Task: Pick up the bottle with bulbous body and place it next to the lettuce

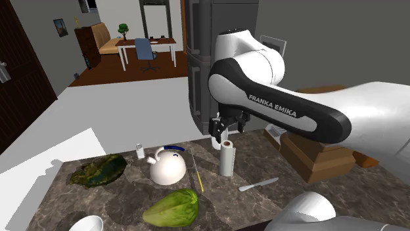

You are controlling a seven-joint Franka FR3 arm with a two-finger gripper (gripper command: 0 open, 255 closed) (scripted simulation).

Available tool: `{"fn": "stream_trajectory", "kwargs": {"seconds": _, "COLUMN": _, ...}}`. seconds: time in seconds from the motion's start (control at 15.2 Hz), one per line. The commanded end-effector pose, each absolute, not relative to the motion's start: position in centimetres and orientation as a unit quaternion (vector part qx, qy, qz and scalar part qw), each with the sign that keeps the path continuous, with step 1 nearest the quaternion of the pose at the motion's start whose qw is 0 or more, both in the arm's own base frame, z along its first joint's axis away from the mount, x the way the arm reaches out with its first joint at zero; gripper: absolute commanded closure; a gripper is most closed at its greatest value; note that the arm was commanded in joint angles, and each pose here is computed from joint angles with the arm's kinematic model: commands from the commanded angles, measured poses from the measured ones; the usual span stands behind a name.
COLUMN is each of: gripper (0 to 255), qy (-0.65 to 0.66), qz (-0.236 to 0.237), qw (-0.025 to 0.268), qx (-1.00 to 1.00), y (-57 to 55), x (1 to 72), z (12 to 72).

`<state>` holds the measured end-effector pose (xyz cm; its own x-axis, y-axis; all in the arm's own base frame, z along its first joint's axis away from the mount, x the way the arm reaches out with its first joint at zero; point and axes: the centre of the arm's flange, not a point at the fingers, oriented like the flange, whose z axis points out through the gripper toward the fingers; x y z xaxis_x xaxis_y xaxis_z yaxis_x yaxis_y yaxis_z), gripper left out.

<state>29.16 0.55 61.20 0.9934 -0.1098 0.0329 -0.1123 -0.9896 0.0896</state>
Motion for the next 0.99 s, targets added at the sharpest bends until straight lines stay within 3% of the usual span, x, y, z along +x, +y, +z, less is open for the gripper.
{"fn": "stream_trajectory", "kwargs": {"seconds": 0.0, "gripper": 0, "qy": -0.056, "qz": 0.014, "qw": 0.046, "qx": 0.997, "y": 0.5, "x": 29.2, "z": 61.2}}
{"fn": "stream_trajectory", "kwargs": {"seconds": 0.92, "gripper": 0, "qy": -0.062, "qz": 0.001, "qw": 0.023, "qx": 0.998, "y": -11.0, "x": 43.3, "z": 55.3}}
